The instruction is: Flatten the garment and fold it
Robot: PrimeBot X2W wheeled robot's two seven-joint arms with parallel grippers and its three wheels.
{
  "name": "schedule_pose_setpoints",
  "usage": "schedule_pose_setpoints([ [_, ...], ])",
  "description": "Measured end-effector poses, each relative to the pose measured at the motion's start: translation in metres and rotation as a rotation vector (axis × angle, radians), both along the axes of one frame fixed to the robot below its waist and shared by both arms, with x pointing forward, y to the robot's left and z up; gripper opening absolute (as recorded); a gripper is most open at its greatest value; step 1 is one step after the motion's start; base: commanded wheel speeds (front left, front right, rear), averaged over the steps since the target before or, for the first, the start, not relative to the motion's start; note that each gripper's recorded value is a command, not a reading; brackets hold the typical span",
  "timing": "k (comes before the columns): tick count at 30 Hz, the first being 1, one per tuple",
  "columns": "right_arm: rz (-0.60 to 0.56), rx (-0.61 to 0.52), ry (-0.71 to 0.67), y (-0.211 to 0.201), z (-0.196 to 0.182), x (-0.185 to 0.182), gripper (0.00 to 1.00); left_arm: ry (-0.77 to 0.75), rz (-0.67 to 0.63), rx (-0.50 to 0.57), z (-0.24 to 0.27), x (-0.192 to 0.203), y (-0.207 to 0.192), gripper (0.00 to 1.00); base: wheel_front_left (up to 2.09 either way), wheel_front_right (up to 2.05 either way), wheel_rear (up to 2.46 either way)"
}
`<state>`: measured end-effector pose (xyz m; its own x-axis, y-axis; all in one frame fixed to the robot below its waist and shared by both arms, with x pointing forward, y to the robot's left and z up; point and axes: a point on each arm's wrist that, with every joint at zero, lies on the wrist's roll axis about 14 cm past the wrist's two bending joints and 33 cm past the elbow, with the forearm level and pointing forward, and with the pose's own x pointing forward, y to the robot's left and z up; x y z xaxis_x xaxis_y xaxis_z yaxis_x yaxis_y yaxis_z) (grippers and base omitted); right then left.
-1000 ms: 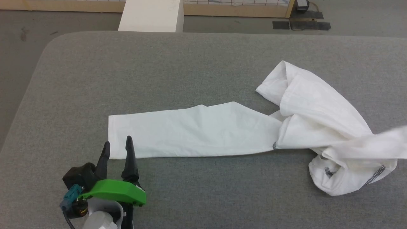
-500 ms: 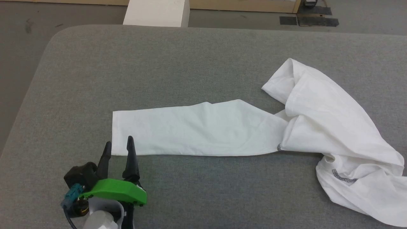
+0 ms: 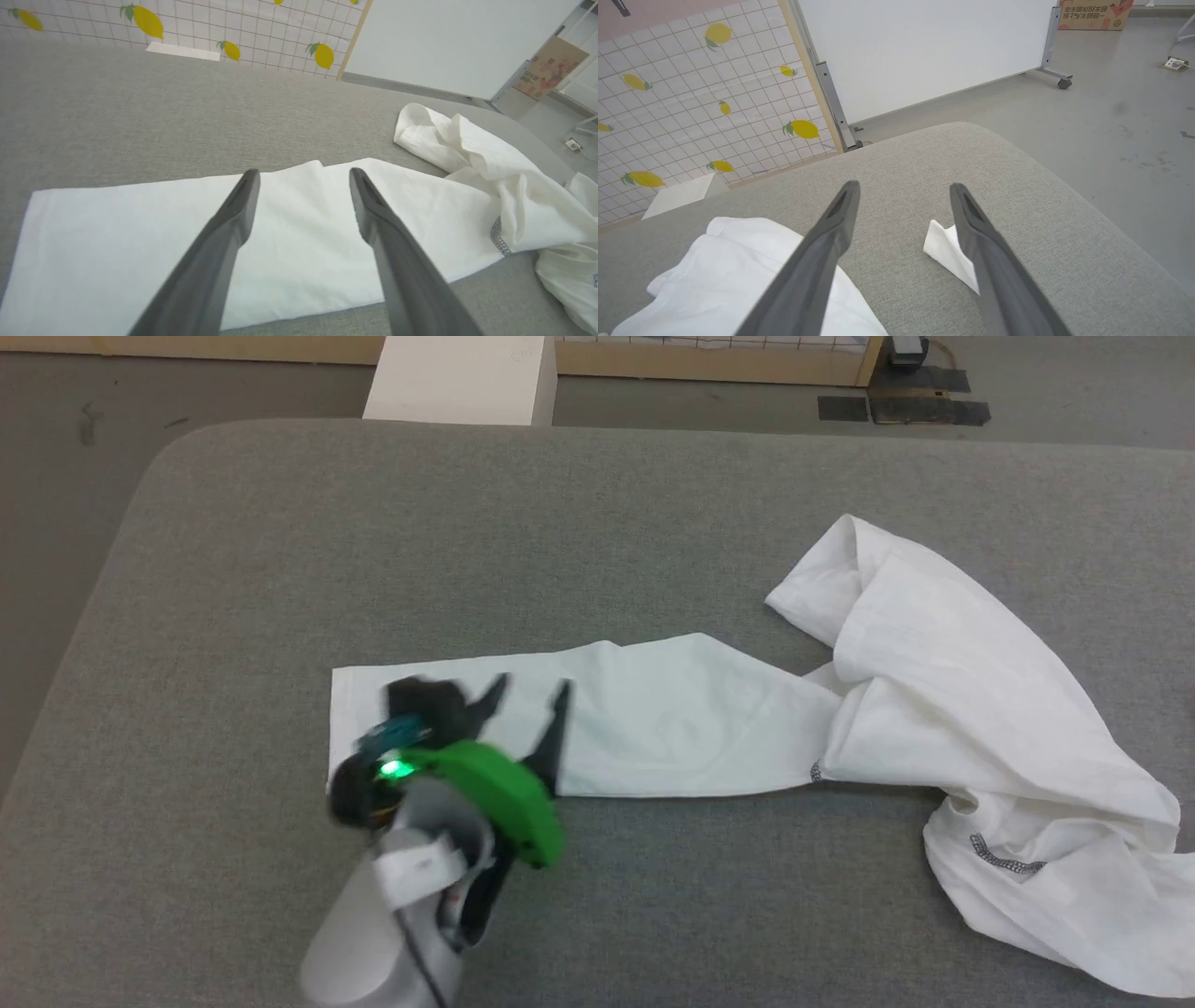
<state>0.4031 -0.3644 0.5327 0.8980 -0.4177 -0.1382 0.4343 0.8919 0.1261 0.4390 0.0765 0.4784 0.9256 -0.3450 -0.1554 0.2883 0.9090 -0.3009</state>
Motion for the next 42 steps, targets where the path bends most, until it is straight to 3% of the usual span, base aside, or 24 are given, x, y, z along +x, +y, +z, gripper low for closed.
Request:
schedule_pose_setpoints([
  [5, 0.008, 0.009, 0.017, 0.007, -0.006, -0.007, 1.00, 0.138, -0.315, 0.123, -0.013, -0.014, -0.075, 1.00, 0.00, 0.00, 0.00],
  [8, 0.002, 0.011, 0.023, 0.006, -0.008, -0.012, 1.00, 0.242, -0.432, 0.196, -0.032, -0.027, -0.098, 1.00, 0.00, 0.00, 0.00],
  [13, -0.021, 0.007, 0.022, 0.001, -0.007, -0.019, 1.00, 0.422, -0.504, 0.371, -0.075, -0.038, -0.100, 1.00, 0.00, 0.00, 0.00],
  [17, -0.057, 0.010, 0.034, -0.009, -0.011, -0.029, 1.00, 0.483, -0.533, 0.440, -0.091, -0.038, -0.102, 1.00, 0.00, 0.00, 0.00],
  [18, -0.066, 0.009, 0.038, -0.011, -0.012, -0.032, 1.00, 0.483, -0.536, 0.441, -0.091, -0.036, -0.103, 0.49, 0.00, 0.00, 0.00],
  [19, -0.073, 0.009, 0.043, -0.013, -0.014, -0.034, 1.00, 0.479, -0.537, 0.437, -0.091, -0.035, -0.105, 0.21, 0.00, 0.00, 0.00],
  [20, -0.080, 0.009, 0.051, -0.014, -0.016, -0.036, 1.00, 0.477, -0.538, 0.433, -0.093, -0.034, -0.105, 0.00, 0.00, 0.00, 0.00],
  [21, -0.086, 0.010, 0.058, -0.016, -0.018, -0.039, 1.00, 0.469, -0.532, 0.417, -0.091, -0.032, -0.106, 0.00, 0.00, 0.00, 0.00],
  [26, -0.090, 0.014, 0.060, -0.016, -0.020, -0.039, 1.00, 0.402, -0.383, 0.172, -0.061, -0.002, -0.095, 0.00, 0.00, 0.00, 0.00],
  [29, -0.068, 0.018, 0.063, -0.009, -0.022, -0.033, 1.00, 0.292, -0.232, 0.050, -0.023, 0.030, -0.070, 0.00, 0.00, 0.00, 0.00],
  [35, 0.002, 0.033, 0.058, 0.013, -0.023, -0.017, 1.00, 0.144, 0.131, -0.046, 0.028, 0.071, 0.044, 0.00, 0.00, 0.00, 0.00],
  [38, 0.029, 0.037, 0.052, 0.022, -0.022, -0.011, 1.00, 0.138, 0.324, -0.081, 0.029, 0.063, 0.109, 0.00, 0.00, 0.00, 0.00],
  [39, 0.055, 0.042, 0.050, 0.030, -0.022, -0.006, 1.00, 0.183, 0.494, -0.104, 0.010, 0.036, 0.160, 0.00, 0.00, 0.00, 0.00],
  [42, 0.078, 0.045, 0.049, 0.038, -0.023, -0.001, 1.00, 0.279, 0.610, -0.137, -0.020, 0.001, 0.190, 0.00, 0.00, 0.00, 0.00],
])
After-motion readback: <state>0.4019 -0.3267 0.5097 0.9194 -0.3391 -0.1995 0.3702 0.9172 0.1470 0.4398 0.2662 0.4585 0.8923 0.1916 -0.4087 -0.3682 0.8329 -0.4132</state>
